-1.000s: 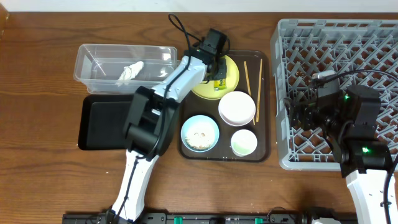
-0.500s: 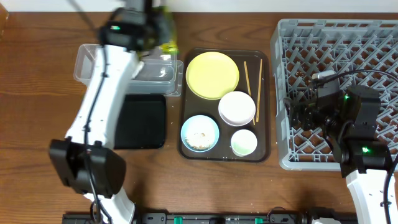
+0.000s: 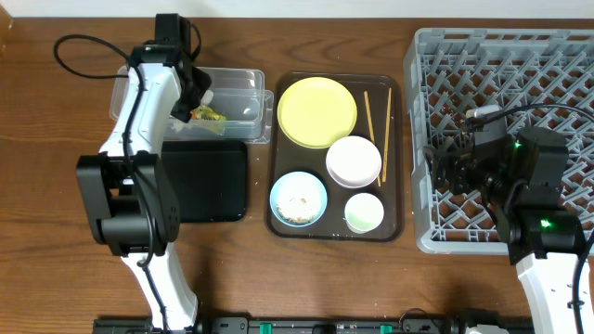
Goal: Sort waste into correct bins and load items into the dishwasher rack
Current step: 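Drop the snack wrapper into the clear bin with the left gripper, then grasp the light-blue bowl of rice with the left gripper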
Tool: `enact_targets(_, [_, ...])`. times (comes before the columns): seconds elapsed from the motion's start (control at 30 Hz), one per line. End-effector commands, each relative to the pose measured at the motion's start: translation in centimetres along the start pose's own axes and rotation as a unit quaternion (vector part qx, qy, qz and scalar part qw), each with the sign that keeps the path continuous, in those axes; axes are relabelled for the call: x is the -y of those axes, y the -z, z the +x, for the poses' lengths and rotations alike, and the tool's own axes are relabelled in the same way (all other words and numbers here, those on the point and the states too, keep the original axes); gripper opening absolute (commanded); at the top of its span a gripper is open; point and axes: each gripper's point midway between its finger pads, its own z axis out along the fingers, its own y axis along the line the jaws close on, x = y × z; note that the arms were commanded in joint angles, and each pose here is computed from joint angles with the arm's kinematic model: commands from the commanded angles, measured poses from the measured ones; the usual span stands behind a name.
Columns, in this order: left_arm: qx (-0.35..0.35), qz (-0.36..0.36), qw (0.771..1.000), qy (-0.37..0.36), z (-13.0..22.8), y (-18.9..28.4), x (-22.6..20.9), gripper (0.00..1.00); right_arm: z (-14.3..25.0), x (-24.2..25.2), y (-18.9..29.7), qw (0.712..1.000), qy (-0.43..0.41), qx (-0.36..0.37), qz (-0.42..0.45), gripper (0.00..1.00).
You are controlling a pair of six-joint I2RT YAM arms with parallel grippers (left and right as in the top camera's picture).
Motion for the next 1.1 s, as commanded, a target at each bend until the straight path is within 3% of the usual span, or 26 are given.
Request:
enact_targets(0.0, [0.012, 0.057, 0.997, -0.045, -0.9, 2.7, 2.6, 0.73, -0.8, -0.7, 0.2, 1.0, 0.007, 0.009, -0.01, 0.94])
enact_targets(0.13, [0.022, 0.133, 0.979, -0.153, -1.0, 7.9, 5.0, 0.73, -0.8, -0.7, 0.2, 1.0, 0.007, 0.009, -0.01, 0.94])
enact_targets(0.23, [0.008, 0.199, 0.939, -0.28, 1.4, 12.7, 6.1, 0.73, -0.8, -0.7, 0.2, 1.0, 0.007, 0.009, -0.01, 0.94])
enact_targets(0.4, [-0.053, 0.197, 0.891, -0.406, 7.3, 17.1, 3.2, 0.73, -0.9, -0.7, 0.2, 1.0, 0.007, 0.01, -0.01, 0.95])
enact_targets(0.6, [-0.16, 0.133, 0.839, -0.502, 15.0, 16.9, -1.4, 0.72, -0.9, -0.8, 0.2, 1.0, 0.007, 0.01, -0.011, 0.96])
enact_targets(0.8, [-0.232, 0.082, 0.811, -0.531, 21.2, 14.8, -4.9, 0.69, -0.9, -0.8, 0.2, 1.0, 0.007, 0.009, -0.012, 0.96])
enact_targets(0.93, [-0.242, 0.06, 0.81, -0.531, 24.9, 12.6, -6.1, 0.68, -0.8, -0.8, 0.2, 1.0, 0.007, 0.009, -0.012, 0.96])
enact_targets(1.07, [-0.199, 0.063, 0.791, -0.576, 27.7, 10.5, -5.8, 0.68, -0.9, -1.1, 0.3, 1.0, 0.006, 0.01, -0.02, 0.96])
